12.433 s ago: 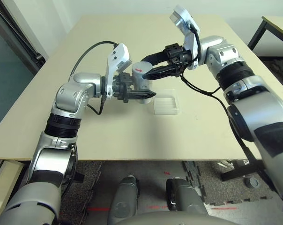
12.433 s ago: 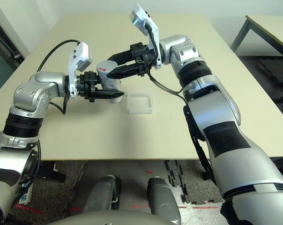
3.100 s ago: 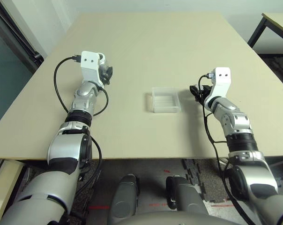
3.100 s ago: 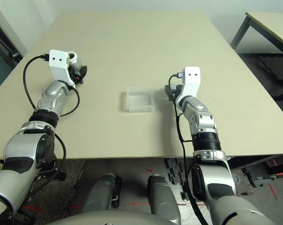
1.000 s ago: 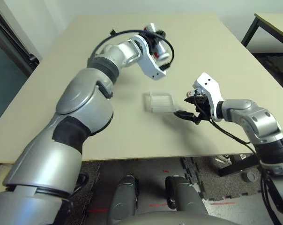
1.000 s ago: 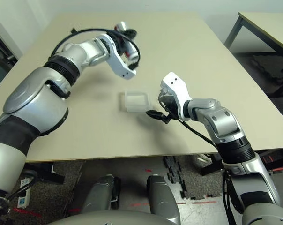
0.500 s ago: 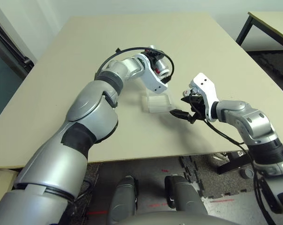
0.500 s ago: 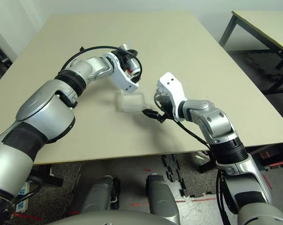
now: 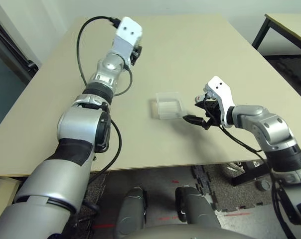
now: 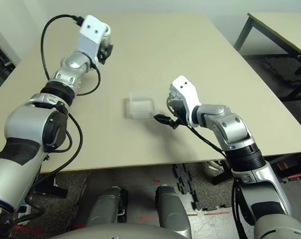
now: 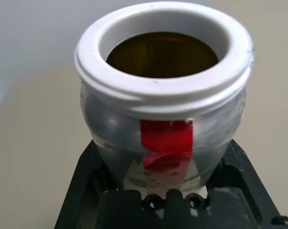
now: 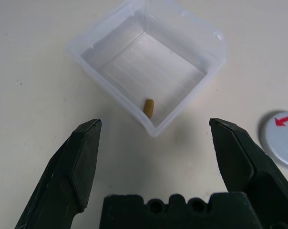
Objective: Pour the medicine from the bottle into the box.
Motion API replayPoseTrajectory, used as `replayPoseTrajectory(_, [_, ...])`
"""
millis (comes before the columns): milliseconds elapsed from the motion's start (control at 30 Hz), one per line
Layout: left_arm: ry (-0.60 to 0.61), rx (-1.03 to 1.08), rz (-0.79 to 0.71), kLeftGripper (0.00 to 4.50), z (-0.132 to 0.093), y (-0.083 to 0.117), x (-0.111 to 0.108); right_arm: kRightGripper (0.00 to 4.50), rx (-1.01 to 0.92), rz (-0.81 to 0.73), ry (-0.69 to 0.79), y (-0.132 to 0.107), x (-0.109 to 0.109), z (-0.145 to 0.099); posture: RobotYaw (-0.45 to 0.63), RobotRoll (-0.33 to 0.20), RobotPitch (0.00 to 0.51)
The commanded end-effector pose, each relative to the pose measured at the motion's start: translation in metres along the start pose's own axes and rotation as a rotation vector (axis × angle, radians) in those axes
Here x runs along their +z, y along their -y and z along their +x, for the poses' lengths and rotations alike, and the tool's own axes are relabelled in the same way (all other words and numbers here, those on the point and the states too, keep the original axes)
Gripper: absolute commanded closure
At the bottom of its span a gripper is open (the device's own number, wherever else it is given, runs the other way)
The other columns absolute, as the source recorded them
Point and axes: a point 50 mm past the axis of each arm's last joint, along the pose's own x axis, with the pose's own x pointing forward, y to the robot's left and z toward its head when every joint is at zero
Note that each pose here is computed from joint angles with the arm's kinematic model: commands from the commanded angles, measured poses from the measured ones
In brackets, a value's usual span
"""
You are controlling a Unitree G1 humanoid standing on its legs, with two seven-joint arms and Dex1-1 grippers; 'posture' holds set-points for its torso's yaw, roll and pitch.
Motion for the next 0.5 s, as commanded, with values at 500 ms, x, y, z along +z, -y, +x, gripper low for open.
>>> replayPoseTrajectory(500, [-0.139, 0.058, -0.165, 1.96, -0.015, 0.007, -0.062, 0.0, -0.002, -0.006, 0.025, 0.0, 0.006, 0.0, 0.06, 0.0, 0.057])
